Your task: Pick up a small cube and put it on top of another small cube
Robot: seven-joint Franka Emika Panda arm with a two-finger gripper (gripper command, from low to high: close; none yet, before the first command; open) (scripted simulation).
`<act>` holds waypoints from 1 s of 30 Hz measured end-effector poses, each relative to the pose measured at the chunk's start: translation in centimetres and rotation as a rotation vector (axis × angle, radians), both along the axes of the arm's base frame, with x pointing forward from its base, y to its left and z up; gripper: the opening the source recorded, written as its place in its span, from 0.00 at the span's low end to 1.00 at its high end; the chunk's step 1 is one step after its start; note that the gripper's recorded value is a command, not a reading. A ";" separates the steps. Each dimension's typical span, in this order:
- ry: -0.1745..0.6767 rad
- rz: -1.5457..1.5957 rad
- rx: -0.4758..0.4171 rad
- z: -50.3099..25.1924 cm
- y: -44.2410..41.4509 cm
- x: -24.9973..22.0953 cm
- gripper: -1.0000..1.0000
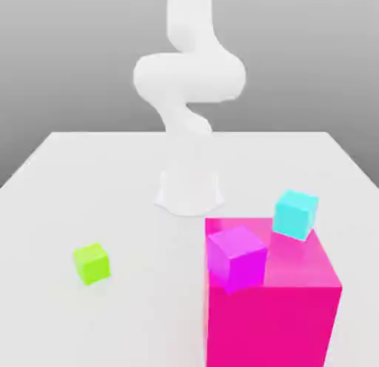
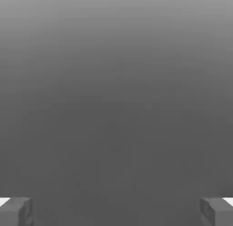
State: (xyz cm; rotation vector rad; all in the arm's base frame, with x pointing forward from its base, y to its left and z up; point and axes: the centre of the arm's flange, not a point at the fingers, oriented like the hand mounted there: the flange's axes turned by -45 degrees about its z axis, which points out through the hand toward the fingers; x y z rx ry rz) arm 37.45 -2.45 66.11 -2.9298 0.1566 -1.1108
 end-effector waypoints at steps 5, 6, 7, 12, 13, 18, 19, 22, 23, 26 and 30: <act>0.174 -0.197 0.080 -12.4 -6.2 3.6 0.50; 0.207 -0.237 0.097 -14.9 -7.4 3.8 0.50; 0.240 -0.277 0.113 -17.4 -8.5 3.7 0.50; 0.410 -0.489 0.201 -30.0 -13.7 1.0 0.50; 0.446 -0.535 0.221 -32.5 -14.6 -0.1 0.50; 0.632 -0.781 0.327 -44.9 -17.3 -8.0 0.50; 0.647 -0.801 0.335 -46.3 -17.4 -8.7 0.50; 0.660 -0.818 0.342 -49.3 -17.6 -9.3 0.50; 0.661 -0.819 0.341 -50.2 -17.6 -9.4 0.50; 0.662 -0.821 0.341 -52.6 -17.4 -9.6 0.00; 0.662 -0.821 0.341 -52.6 -17.4 -9.5 0.00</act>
